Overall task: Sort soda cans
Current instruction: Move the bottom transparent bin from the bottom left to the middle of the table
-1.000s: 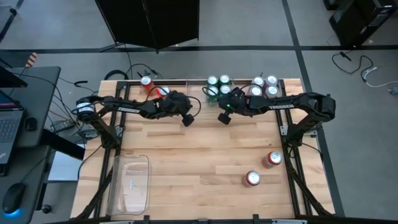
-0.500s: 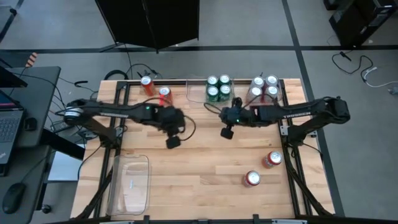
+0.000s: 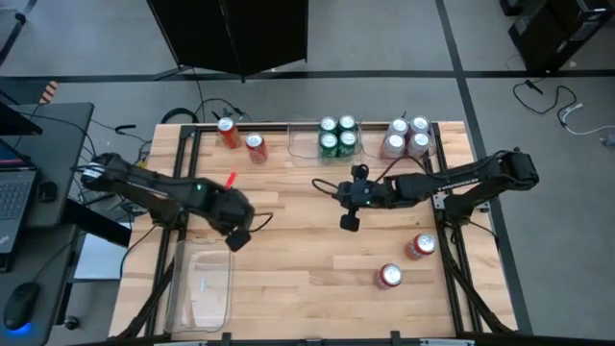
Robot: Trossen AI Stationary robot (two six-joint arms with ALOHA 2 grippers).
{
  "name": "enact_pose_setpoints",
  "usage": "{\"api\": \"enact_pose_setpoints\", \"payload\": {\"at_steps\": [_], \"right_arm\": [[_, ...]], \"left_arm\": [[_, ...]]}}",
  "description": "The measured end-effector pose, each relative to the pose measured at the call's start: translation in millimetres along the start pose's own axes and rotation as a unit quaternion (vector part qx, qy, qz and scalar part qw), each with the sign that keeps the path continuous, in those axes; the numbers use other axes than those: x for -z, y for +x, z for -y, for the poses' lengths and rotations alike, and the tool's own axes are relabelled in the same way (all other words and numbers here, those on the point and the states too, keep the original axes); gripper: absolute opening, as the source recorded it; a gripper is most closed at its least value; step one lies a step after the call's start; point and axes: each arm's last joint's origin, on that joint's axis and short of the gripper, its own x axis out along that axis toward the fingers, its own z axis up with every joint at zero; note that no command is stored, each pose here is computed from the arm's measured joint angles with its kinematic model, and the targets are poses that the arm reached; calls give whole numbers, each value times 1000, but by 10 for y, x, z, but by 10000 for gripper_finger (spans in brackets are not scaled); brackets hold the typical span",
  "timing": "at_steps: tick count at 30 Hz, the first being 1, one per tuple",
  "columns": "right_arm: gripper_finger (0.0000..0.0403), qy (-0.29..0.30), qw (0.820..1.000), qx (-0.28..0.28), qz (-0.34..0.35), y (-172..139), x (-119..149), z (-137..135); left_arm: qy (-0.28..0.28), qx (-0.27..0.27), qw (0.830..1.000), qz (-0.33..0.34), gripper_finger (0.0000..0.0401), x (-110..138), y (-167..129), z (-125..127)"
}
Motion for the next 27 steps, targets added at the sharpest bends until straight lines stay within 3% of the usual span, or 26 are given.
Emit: {"api": "enact_pose_setpoints", "payload": {"at_steps": [10,15,21,27], "right_arm": [[0,-8,1000,-11,2,-17,10,-86],[0,-8,1000,-11,1,-17,11,-87],[0,-8,1000,-12,1,-19,12,-94],[0,-9,1000,-27,1,-23,13,-114]], "left_arm": [[-51,18,997,-61,0,326,270,132],[-64,-4,995,-71,0,382,523,58],[-5,44,999,25,0,178,663,93],[81,106,983,130,0,-232,695,166]]}}
